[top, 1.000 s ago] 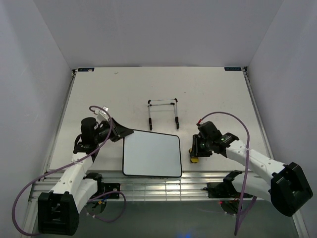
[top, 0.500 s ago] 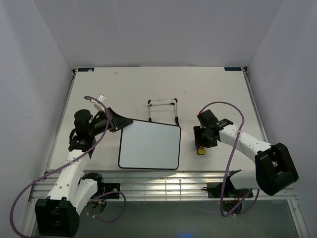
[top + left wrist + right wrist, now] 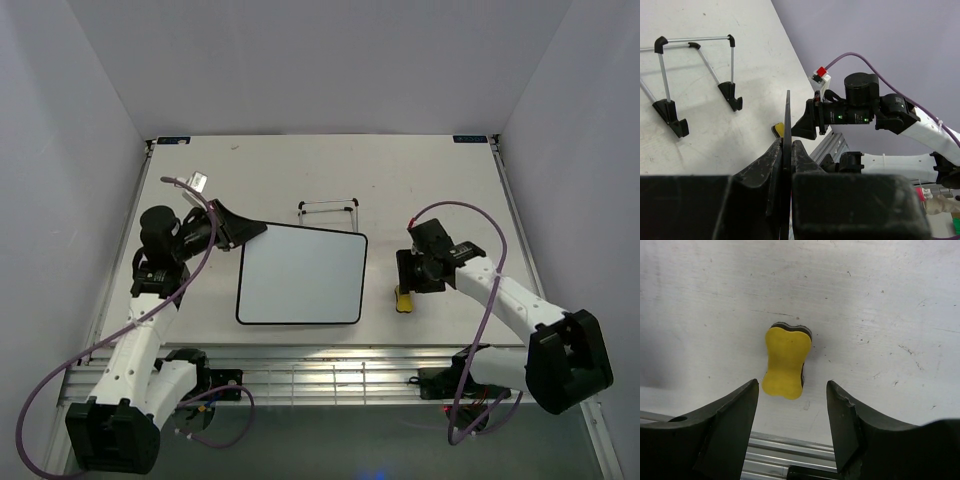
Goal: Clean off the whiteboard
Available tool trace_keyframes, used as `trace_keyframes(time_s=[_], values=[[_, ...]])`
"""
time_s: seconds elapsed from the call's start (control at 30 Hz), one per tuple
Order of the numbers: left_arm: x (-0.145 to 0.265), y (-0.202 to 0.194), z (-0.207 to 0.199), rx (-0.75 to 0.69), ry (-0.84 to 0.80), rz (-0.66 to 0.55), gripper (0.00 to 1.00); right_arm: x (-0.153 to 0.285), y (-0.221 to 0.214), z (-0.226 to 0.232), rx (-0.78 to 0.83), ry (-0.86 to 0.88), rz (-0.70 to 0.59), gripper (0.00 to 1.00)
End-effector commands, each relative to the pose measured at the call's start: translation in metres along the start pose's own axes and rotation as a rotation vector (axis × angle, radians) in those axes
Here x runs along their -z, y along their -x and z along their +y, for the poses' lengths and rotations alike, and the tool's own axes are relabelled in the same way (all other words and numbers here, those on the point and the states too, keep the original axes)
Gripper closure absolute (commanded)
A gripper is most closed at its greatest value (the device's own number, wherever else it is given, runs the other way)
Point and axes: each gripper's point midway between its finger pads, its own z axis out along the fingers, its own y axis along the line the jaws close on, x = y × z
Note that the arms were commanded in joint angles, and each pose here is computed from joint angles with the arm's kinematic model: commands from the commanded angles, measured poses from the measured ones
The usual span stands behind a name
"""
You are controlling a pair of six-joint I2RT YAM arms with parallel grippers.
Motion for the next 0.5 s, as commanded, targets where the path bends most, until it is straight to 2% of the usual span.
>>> trace_keyframes(time_s=[0.0, 0.33, 0.47], values=[[0.001, 0.028, -0.033, -0.048, -0.077, -0.057, 1.00, 0.025, 0.020, 0.005, 0.013, 0.053, -0.098, 0.37], [-0.015, 0.067, -0.034, -0.118, -0.111, -0.182, 1.00, 0.098, 0.050, 0.013, 0.065, 0.143, -0.358, 0.37], [-0.028, 0.079, -0.034, -0.144, -0.180, -0.231, 1.00, 0.132, 0.059, 0.019, 0.074, 0.192, -0.467, 0.38]])
